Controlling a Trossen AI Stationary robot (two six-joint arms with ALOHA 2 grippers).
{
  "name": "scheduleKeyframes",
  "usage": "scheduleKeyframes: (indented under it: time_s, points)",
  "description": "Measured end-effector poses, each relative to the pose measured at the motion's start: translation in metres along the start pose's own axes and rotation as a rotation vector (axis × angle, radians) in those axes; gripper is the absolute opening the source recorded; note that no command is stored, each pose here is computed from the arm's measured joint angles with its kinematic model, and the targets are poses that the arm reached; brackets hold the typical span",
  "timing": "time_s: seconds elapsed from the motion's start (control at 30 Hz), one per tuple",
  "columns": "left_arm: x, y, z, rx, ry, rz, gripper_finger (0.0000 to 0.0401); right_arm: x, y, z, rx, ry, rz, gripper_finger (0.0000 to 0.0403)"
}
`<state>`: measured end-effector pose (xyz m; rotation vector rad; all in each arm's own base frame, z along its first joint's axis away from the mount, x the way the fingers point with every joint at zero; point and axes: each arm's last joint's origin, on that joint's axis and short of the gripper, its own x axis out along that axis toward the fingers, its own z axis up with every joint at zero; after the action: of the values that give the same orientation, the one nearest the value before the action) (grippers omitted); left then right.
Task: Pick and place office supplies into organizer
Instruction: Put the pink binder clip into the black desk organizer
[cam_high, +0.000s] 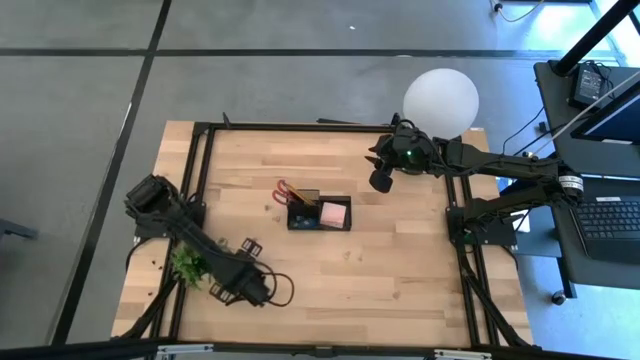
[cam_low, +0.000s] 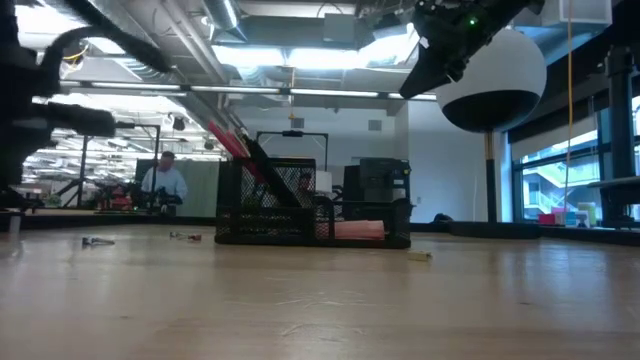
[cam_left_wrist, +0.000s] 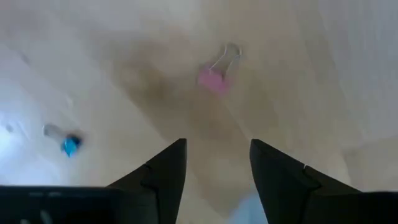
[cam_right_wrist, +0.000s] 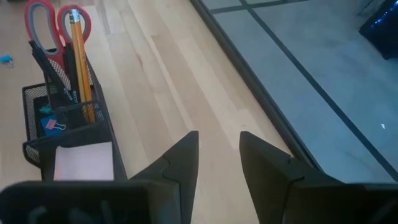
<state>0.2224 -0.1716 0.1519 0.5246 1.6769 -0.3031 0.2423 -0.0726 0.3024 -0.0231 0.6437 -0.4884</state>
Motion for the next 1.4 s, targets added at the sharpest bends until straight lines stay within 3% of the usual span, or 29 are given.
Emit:
scheduleKeyframes:
  time_s: [0.27, 0.5, 0.8, 1.13, 1.4]
  points:
    - [-0.014, -0.007, -0.012, 0.057, -0.152, 0.153, 0.0158, 0.0, 0.0, 0.001, 0.038, -0.014, -0.001, 0.0122]
    - [-0.028, -0.007, -0.028, 0.033, -0.35, 0.115, 0.0147, 0.0, 0.0, 0.001, 0.05, -0.014, -0.001, 0.0122]
    - [-0.018, -0.011, -0.043, 0.208, -0.408, 0.116, 0.0143, 0.0, 0.0, 0.001, 0.081, -0.015, -0.001, 0.0122]
    - [-0.011, -0.012, -0.043, 0.29, -0.43, 0.194, 0.0143, 0.0, 0.0, 0.001, 0.109, -0.014, 0.0, 0.0122]
    - [-0.007, -0.012, -0.044, 0.228, -0.47, 0.155, 0.0143, 0.0, 0.0, 0.001, 0.11, -0.014, -0.001, 0.0122]
